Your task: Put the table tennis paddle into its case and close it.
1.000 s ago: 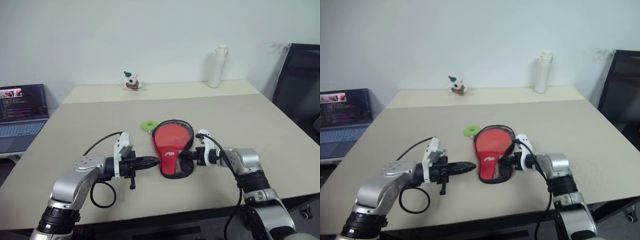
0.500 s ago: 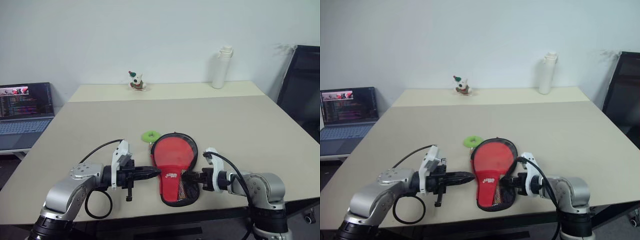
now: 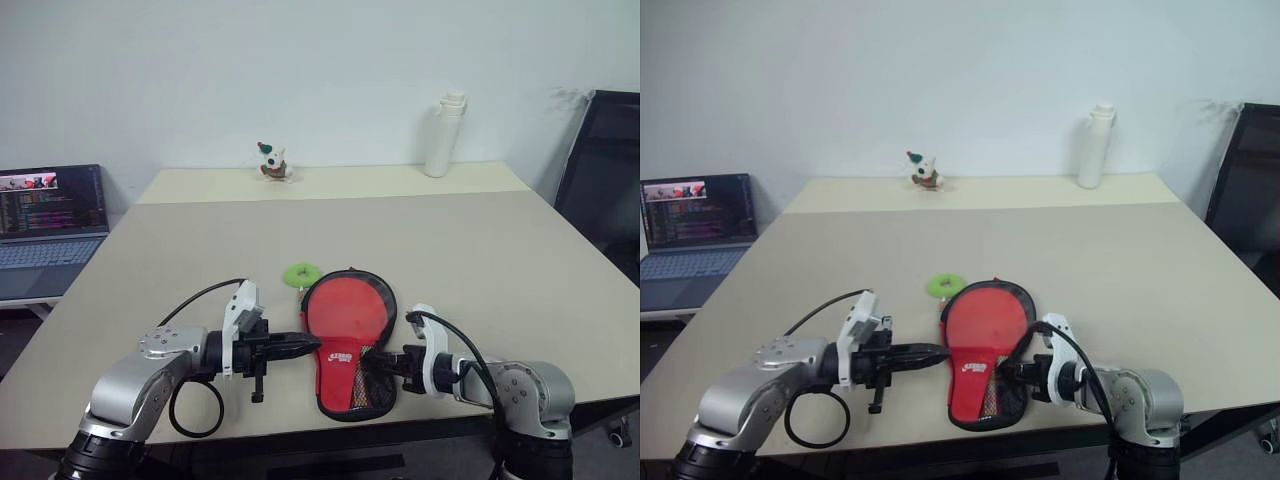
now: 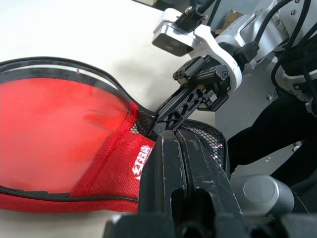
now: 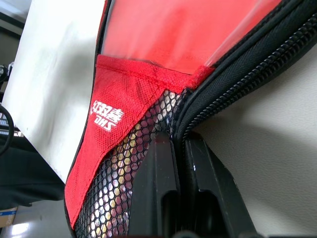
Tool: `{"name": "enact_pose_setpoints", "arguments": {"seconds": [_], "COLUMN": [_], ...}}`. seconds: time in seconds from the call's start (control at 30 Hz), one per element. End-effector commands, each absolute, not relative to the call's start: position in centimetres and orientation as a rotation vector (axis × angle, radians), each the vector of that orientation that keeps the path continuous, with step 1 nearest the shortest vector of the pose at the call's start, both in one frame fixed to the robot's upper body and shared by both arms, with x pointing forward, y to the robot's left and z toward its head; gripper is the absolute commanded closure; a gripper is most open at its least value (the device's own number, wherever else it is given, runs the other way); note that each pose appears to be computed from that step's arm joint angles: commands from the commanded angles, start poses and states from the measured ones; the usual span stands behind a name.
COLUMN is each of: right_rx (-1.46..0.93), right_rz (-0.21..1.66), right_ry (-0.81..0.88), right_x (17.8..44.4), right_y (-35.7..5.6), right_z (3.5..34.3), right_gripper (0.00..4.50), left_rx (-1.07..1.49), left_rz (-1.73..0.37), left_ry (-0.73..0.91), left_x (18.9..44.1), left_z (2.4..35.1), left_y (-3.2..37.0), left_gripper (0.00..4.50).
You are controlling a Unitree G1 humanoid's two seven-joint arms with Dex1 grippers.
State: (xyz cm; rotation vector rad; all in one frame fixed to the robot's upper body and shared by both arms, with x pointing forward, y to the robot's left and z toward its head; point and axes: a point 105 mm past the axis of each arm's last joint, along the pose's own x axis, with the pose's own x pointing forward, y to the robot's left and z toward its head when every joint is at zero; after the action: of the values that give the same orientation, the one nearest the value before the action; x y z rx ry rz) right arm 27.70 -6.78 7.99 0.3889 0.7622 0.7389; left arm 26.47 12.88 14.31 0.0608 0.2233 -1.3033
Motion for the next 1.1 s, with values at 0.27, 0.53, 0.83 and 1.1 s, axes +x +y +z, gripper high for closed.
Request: {"name": "enact_pose_setpoints", "arguments": {"seconds": [0.27, 0.53, 0.83, 1.1], "right_rx": [0.165, 0.119, 0.13, 0.106], "right_rz": [0.803, 0.846, 0.824, 0.919], "right_ry": [0.711, 0.536, 0.439, 0.48], "right_x": [26.1, 26.9, 28.6, 26.4], "right_y": [-6.7, -7.9, -8.6, -8.4], "right_z": [8.4, 12.1, 14.4, 14.3], "right_gripper": [1.76, 0.41, 0.38, 0.38], "left_rx": [0.072, 0.04, 0.103, 0.143], "left_rz": [-1.231, -1.028, -0.753, -0.691], "left_ry": [0.173, 0.084, 0.065, 0.12], "left_x": [27.6, 31.5, 38.2, 41.2], "left_z": [15.3, 16.8, 17.5, 16.5], "left_y": [13.0, 14.3, 16.6, 17.0], "left_gripper": [4.5, 4.5, 2.1, 0.02]}}
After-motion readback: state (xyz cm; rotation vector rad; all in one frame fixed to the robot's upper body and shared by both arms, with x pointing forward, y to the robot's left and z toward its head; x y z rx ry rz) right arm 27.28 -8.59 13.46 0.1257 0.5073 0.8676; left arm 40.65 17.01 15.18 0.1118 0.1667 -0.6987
